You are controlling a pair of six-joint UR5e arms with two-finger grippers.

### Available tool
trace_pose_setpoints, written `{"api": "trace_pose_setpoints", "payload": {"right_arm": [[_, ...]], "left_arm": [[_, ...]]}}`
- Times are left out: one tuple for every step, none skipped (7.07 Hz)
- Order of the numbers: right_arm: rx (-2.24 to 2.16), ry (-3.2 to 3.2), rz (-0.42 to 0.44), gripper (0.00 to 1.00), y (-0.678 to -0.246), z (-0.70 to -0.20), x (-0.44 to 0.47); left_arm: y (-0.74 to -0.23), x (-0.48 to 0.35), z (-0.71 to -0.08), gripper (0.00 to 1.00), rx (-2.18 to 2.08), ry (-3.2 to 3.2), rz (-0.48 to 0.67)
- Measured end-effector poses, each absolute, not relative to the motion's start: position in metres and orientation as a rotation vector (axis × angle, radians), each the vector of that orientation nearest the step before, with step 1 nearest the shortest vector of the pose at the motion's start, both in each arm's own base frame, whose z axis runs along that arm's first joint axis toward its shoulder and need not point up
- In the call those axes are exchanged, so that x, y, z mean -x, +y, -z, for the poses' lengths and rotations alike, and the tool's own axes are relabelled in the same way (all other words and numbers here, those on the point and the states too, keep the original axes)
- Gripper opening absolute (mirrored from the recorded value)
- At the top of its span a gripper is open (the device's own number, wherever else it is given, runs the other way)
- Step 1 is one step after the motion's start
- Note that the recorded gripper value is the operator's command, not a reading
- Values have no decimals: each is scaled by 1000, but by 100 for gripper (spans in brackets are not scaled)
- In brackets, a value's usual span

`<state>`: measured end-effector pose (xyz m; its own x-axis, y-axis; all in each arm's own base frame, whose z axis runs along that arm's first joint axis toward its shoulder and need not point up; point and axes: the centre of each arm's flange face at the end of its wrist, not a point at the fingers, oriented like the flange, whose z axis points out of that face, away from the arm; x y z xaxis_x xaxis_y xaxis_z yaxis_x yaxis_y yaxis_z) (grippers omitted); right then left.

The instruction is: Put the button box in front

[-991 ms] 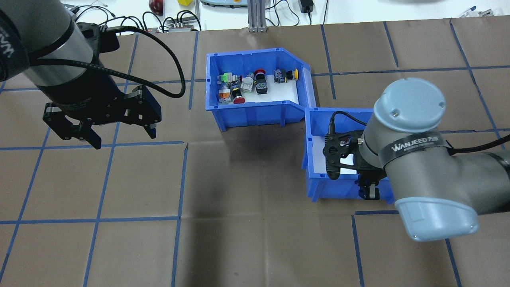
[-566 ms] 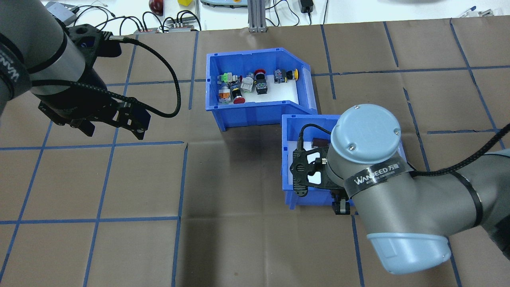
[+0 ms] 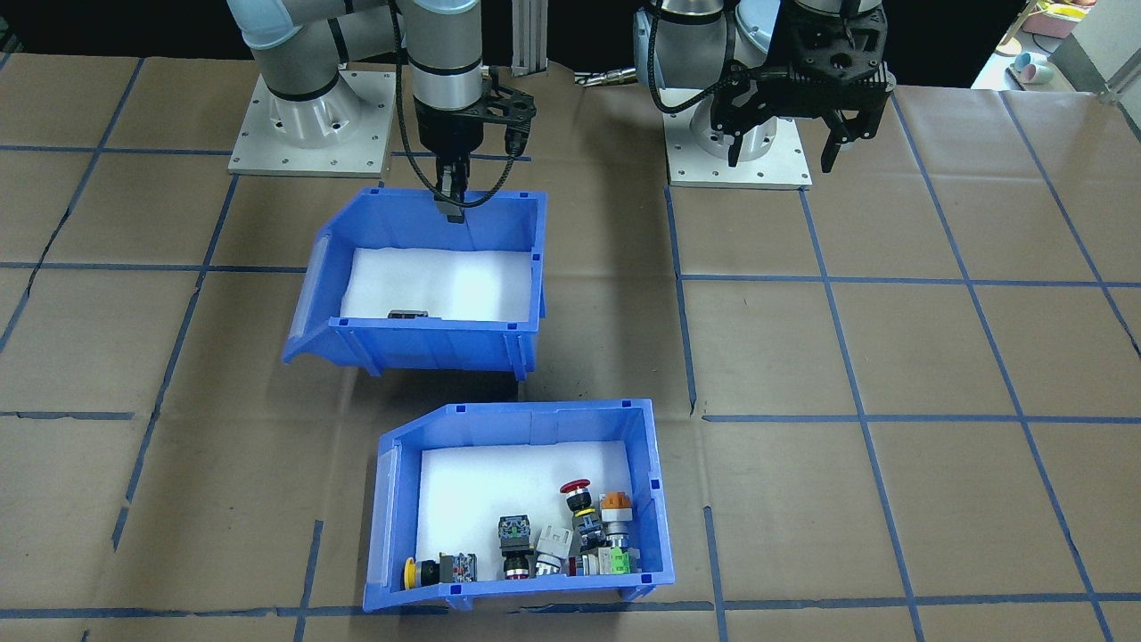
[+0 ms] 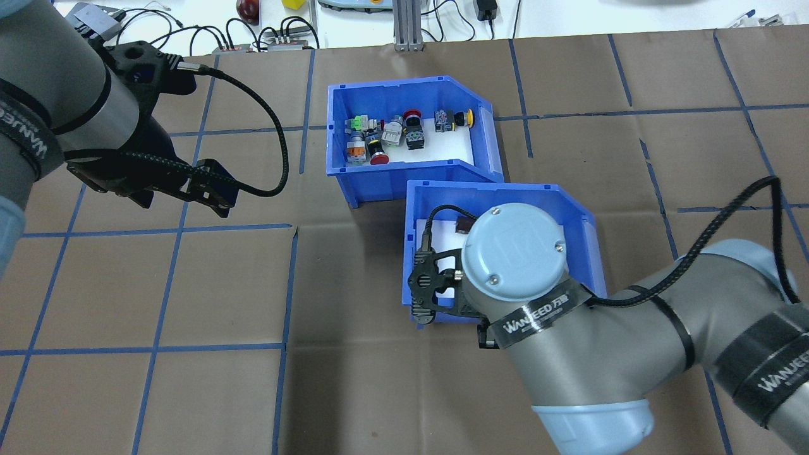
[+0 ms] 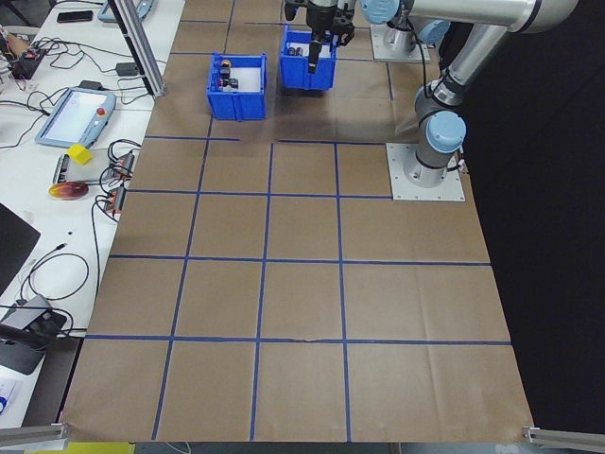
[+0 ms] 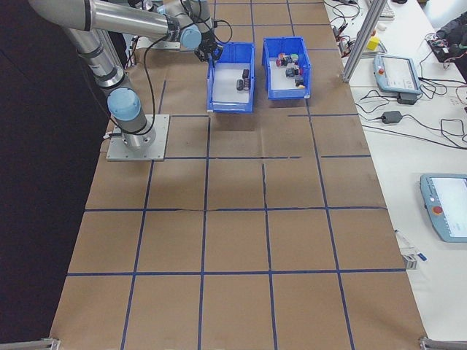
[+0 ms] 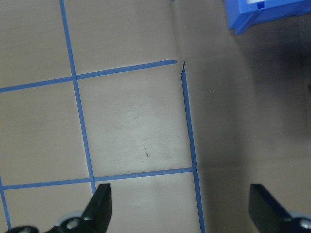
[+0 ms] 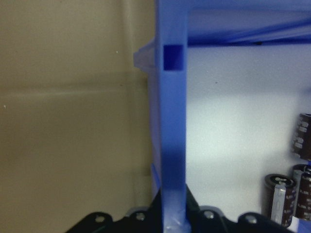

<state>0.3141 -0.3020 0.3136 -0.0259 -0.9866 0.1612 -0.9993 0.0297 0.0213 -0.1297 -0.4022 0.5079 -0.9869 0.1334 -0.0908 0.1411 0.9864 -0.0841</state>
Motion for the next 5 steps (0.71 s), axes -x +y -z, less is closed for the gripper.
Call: {"api": "trace_pose_setpoints", "payload": {"right_arm": [[-2123, -2122, -147, 10, -296, -304, -328], [-2134, -2096, -129, 10, -293, -297, -335], [-2130, -2075, -106, 10, -293, -291, -337], [-2118, -2060, -89, 10, -294, -288, -337], [-2111, -2055, -83, 11, -295, -286, -337]], "left_arm": [[-403, 130, -511, 99, -209, 3045, 147], [-402, 130, -511, 99, -207, 3045, 149], [-402, 129, -509, 99, -204, 3045, 144], [-402, 129, -507, 99, -201, 3045, 140], [-402, 129, -507, 99, -199, 3045, 138]]}}
